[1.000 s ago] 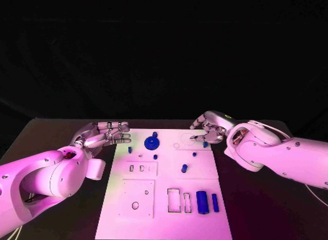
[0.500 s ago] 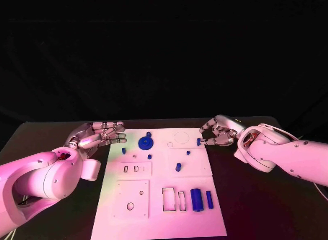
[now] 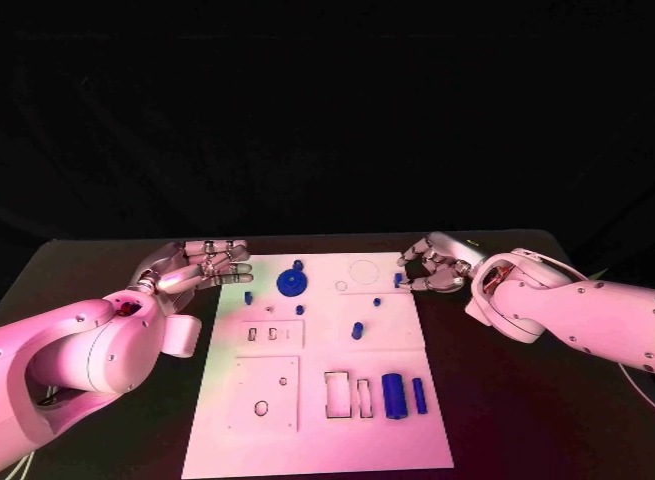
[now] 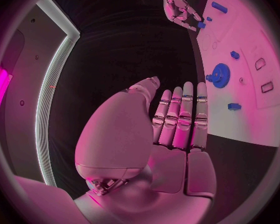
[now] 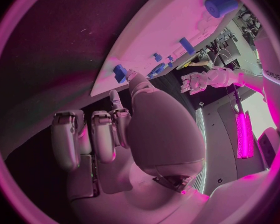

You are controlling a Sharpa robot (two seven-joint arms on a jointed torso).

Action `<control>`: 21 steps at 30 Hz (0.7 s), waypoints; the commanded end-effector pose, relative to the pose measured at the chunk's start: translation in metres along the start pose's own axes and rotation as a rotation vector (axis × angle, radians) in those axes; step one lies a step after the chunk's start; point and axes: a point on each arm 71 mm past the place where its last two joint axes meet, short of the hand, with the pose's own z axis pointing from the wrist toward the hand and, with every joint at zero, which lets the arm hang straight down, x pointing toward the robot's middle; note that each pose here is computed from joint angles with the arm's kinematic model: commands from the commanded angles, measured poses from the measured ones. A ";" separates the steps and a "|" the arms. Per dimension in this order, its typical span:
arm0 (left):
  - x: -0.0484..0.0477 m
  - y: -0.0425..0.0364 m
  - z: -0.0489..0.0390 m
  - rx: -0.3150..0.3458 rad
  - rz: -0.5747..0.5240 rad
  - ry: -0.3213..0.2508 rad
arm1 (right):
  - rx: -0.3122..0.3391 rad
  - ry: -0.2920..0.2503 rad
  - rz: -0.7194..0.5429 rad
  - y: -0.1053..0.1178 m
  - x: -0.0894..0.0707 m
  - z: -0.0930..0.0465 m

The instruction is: Assemble the parts on the task board

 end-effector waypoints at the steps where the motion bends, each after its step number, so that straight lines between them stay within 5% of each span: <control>1: 0.0023 -0.0008 0.0001 0.006 -0.001 0.022 | -0.015 0.002 -0.008 0.001 0.003 0.001; 21: -0.0043 -0.0004 0.0006 0.001 0.003 0.006 | -0.015 0.031 -0.020 0.000 0.018 0.001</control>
